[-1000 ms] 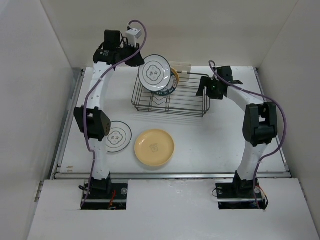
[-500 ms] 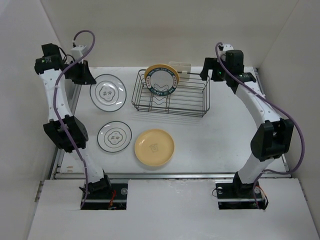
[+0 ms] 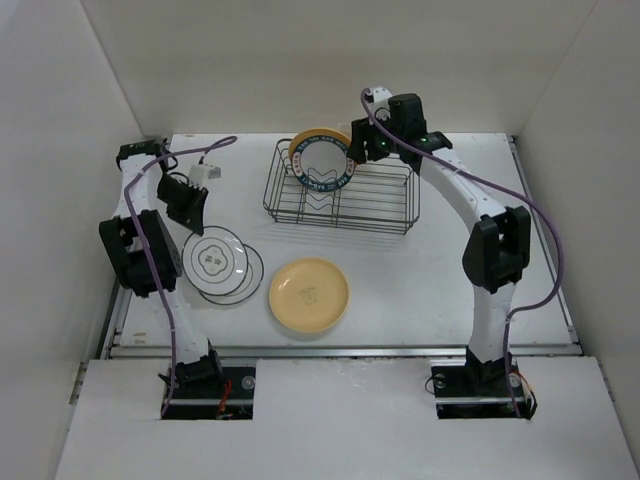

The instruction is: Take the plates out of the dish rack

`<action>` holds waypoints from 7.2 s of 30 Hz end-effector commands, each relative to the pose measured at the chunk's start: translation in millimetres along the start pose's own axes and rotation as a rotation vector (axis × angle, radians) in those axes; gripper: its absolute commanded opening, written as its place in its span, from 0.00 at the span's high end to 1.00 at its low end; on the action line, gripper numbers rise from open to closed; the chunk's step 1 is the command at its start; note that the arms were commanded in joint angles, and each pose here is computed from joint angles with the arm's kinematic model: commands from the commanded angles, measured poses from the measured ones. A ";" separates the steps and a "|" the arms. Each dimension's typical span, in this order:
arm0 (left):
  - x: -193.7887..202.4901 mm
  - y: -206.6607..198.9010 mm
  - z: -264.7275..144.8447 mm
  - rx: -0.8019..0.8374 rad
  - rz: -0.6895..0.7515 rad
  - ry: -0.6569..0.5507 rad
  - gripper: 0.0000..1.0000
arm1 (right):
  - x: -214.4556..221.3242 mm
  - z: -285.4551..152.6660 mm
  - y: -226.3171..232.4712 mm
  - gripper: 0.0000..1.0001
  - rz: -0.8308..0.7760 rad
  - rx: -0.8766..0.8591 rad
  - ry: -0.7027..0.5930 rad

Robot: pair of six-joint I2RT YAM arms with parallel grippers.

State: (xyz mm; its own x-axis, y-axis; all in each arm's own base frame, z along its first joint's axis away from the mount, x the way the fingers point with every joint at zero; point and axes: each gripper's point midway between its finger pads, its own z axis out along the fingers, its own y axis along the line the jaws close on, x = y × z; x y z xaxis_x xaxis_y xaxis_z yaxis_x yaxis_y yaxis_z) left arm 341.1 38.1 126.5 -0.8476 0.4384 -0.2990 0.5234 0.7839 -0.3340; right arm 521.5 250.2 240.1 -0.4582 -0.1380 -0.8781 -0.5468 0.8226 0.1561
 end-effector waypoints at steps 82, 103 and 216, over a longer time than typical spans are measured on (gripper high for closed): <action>-204.8 -103.7 90.0 0.296 -0.404 -0.298 1.00 | -32.0 54.7 6.9 1.00 -0.154 0.117 -0.133; -213.7 -109.2 80.6 0.303 -0.543 -0.385 1.00 | -96.6 -30.1 28.2 1.00 -0.177 0.163 -0.299; -166.6 -75.1 60.7 -0.052 -0.200 -0.184 0.00 | -136.4 -9.0 -31.3 1.00 -0.006 0.223 -0.414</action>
State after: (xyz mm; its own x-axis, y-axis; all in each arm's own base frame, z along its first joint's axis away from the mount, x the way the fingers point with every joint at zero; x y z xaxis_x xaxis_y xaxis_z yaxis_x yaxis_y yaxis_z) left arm 439.9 -104.8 118.6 -0.9209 0.2212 -0.3211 0.3294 0.8820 -0.3371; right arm 597.8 245.5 221.5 -0.3738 -0.1165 -0.9202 -0.4116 0.9099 0.0520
